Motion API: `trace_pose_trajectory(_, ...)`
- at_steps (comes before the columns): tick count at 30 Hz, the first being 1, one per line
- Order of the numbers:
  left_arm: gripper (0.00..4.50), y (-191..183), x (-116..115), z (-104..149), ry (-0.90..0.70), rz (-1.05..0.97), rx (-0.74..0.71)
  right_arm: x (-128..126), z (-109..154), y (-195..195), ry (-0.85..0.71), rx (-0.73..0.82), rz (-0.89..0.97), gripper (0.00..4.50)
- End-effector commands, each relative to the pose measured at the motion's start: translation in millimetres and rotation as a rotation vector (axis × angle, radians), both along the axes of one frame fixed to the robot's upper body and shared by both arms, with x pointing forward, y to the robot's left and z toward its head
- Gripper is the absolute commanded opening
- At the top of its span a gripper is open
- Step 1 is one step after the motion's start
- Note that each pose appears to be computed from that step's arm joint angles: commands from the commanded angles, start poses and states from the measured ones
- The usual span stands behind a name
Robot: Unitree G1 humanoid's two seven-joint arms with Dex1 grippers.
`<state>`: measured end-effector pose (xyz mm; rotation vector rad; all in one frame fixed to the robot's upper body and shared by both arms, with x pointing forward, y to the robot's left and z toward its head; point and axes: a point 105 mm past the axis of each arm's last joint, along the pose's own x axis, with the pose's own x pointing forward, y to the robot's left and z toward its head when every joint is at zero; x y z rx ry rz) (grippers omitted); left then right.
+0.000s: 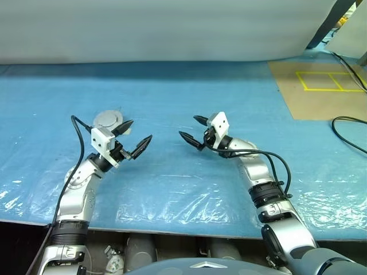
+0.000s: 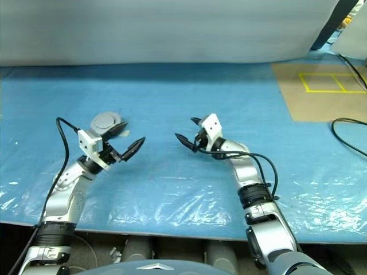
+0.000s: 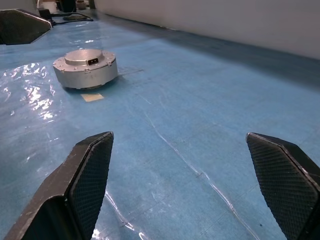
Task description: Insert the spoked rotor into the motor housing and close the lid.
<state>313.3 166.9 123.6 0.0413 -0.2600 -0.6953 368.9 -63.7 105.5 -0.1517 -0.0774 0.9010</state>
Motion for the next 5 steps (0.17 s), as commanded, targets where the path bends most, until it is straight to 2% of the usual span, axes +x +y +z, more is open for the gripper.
trace_pose_trajectory(1, 4.49, -0.5, -0.5, 8.8, -0.041, -0.005, 0.008, 2.4, 15.6, 1.2, -0.063, 0.006, 0.010, 4.44)
trace_pose_trajectory(5, 4.49, 1.0, -0.3, 5.4, -0.035, -0.005, 0.011, 1.9, 15.4, 1.3, -0.065, 0.002, 0.013, 4.44)
